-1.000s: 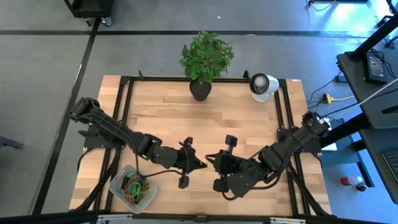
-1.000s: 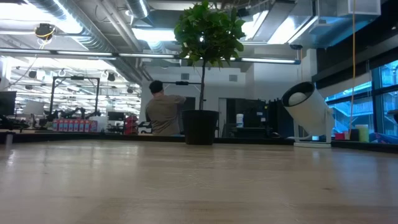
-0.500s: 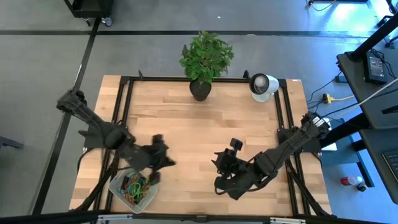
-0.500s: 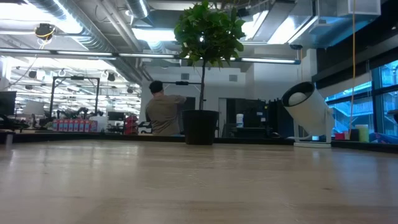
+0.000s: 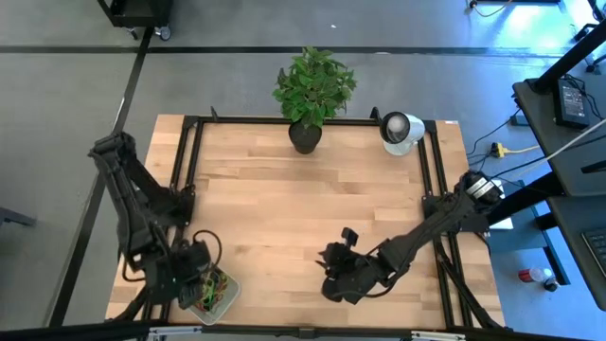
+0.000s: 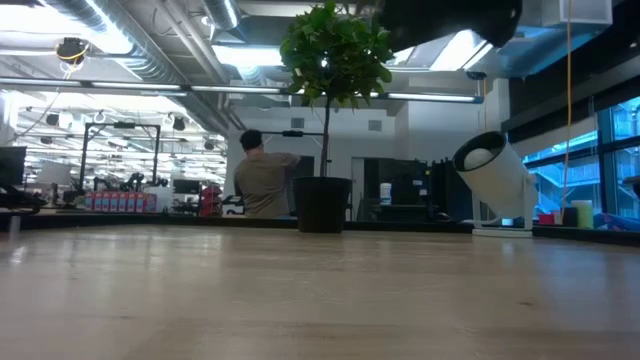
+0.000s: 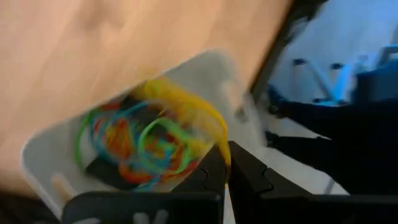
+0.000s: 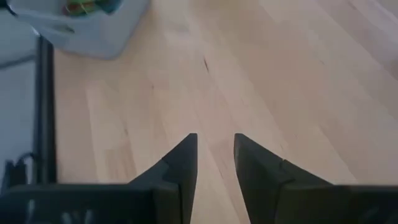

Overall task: Pick and place rubber bands into bin
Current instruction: Put the yellow rubber band into the gray bin, then return to Home Position

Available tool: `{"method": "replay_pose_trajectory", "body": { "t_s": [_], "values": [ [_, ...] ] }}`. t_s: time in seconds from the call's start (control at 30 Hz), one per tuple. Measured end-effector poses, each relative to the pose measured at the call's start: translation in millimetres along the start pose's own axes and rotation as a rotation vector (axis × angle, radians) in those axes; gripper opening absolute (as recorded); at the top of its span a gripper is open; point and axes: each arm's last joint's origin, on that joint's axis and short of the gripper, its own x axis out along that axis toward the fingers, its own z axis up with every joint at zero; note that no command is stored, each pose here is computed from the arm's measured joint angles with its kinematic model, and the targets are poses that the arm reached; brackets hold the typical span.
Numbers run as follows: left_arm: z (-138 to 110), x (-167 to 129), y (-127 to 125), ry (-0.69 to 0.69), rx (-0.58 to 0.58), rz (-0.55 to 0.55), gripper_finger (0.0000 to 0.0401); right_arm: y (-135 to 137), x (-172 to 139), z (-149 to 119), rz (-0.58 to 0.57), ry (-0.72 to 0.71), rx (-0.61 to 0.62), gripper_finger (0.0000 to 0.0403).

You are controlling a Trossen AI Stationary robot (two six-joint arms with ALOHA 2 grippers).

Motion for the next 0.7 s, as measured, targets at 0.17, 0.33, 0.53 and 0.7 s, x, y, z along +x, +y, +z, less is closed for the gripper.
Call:
{"method": "replay_pose_trajectory", "body": {
  "t_s": [0.17, 0.33, 0.53, 0.7],
  "values": [
    [-22.3, 34.6, 21.5, 0.029, -0.093, 0.143, 0.0002, -0.7, 3.7, 3.6, 0.014, -0.026, 0.003, 0.0108],
    [-33.0, 57.3, 35.3, 0.138, -0.205, 0.212, 0.0017, -0.6, 5.1, 6.6, 0.025, -0.039, 0.021, 0.0108],
    [-34.6, 61.4, 36.3, 0.160, -0.211, 0.190, 0.0085, 1.3, 4.8, 8.2, 0.044, -0.051, 0.040, 0.0108],
    [-32.3, 55.0, 41.2, 0.159, -0.192, 0.214, 0.0140, 2.8, 4.7, 9.9, 0.060, -0.065, 0.052, 0.0108]
  ]
}}
